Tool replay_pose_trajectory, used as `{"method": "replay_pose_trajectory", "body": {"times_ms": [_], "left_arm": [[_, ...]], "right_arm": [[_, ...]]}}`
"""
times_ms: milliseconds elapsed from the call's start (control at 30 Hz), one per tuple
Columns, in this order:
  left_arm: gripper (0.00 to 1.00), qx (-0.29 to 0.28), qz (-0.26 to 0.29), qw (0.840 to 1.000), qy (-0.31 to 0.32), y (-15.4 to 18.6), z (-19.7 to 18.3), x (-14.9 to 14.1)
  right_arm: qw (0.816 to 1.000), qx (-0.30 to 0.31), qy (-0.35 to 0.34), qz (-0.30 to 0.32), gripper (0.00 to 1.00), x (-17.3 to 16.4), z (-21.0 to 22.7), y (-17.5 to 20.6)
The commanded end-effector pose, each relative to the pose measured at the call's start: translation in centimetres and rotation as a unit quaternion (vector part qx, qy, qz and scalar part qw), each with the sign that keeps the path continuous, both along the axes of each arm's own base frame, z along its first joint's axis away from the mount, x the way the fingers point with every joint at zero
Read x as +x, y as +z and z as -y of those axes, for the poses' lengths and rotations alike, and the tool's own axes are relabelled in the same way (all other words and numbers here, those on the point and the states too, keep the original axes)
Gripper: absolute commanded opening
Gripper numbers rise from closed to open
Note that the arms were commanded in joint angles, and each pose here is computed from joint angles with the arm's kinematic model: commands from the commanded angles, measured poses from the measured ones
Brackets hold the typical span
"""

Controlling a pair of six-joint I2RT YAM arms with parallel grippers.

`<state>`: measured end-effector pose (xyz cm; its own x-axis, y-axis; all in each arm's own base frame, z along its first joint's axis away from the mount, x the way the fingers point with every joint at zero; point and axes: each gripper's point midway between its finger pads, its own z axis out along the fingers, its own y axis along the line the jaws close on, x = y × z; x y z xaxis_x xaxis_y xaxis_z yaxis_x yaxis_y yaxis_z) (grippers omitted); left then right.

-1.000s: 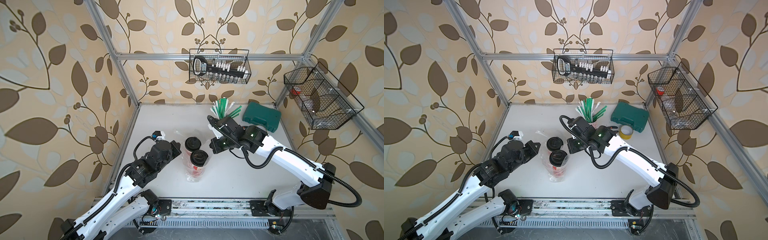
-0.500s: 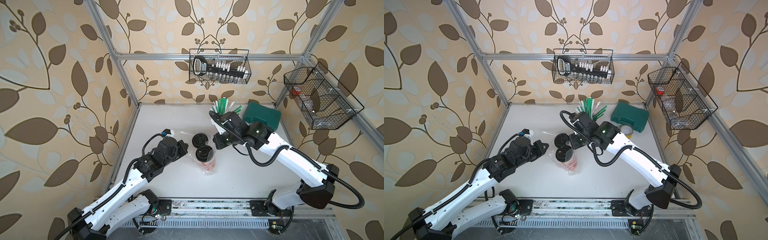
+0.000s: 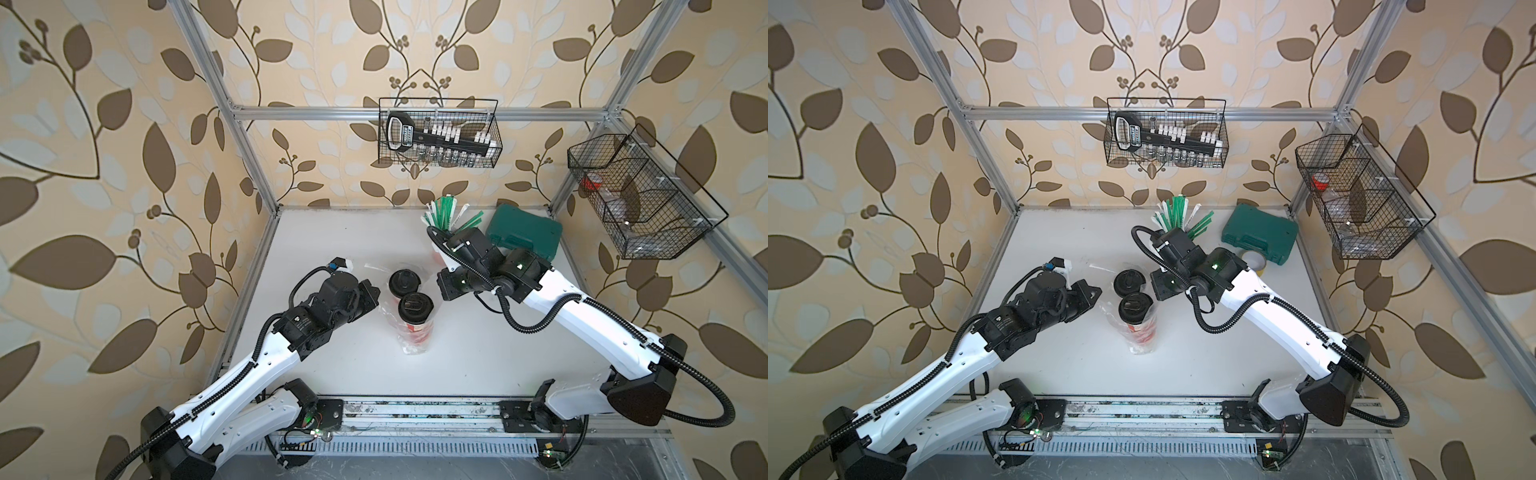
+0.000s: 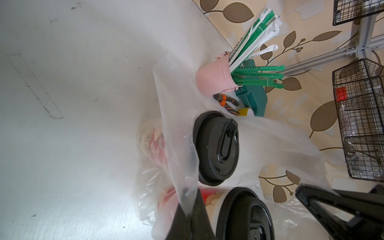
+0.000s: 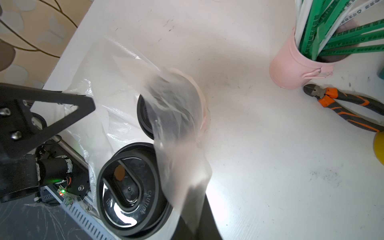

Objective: Pack milk tea into plastic carrier bags
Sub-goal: Adjust the plastic carrier bag at the center of the board.

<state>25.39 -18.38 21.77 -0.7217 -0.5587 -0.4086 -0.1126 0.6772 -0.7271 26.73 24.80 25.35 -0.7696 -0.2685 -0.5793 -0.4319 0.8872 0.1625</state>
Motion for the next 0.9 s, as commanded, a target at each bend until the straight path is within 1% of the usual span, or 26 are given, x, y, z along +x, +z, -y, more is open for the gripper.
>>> {"method": "replay_pose_trajectory", "body": {"times_ms": [0, 133, 200, 333, 400, 533, 600, 667, 767, 867], "left_arm": [[0.00, -0.024, 0.018, 1.000, -0.007, 1.3, 0.7, 0.6], [0.00, -0.023, 0.030, 0.999, -0.013, 2.6, 0.8, 0.7], [0.00, -0.027, 0.033, 0.999, -0.027, 3.2, 1.3, 0.6], [0.00, -0.027, 0.036, 0.998, -0.037, 3.8, 1.7, 0.6], [0.00, -0.027, 0.031, 0.998, -0.044, 3.9, 1.9, 0.4], [0.00, -0.032, 0.046, 0.996, -0.063, 5.3, 2.7, 0.3], [0.00, -0.022, 0.058, 0.996, -0.066, 6.0, 2.8, 0.4], [0.00, -0.011, 0.052, 0.997, -0.058, 5.5, 2.4, 0.4], [0.00, -0.008, 0.045, 0.997, -0.058, 4.4, 2.3, 0.3], [0.00, 0.004, 0.029, 0.998, -0.055, 2.7, 2.0, 0.1]], "right_arm": [[1.000, 0.015, 0.016, 0.010, 0.00, -0.2, -0.3, 0.1], [0.999, 0.028, 0.026, 0.020, 0.00, -0.2, -0.6, 0.6], [0.998, 0.034, 0.037, 0.027, 0.00, -0.3, -0.8, 0.8], [0.999, 0.008, 0.032, 0.026, 0.00, -0.1, -0.2, -0.5], [0.999, 0.005, 0.024, 0.037, 0.00, 0.2, 0.1, 0.0], [0.998, 0.025, 0.039, 0.048, 0.00, 0.1, -0.5, 1.3], [0.997, 0.022, 0.039, 0.060, 0.00, 0.3, -0.4, 2.0], [0.997, 0.027, 0.038, 0.067, 0.00, 0.4, -0.4, 2.4], [0.996, 0.042, 0.055, 0.053, 0.00, -0.1, -1.1, 1.3], [0.997, 0.031, 0.049, 0.052, 0.00, -0.1, -0.7, 0.5]]}}
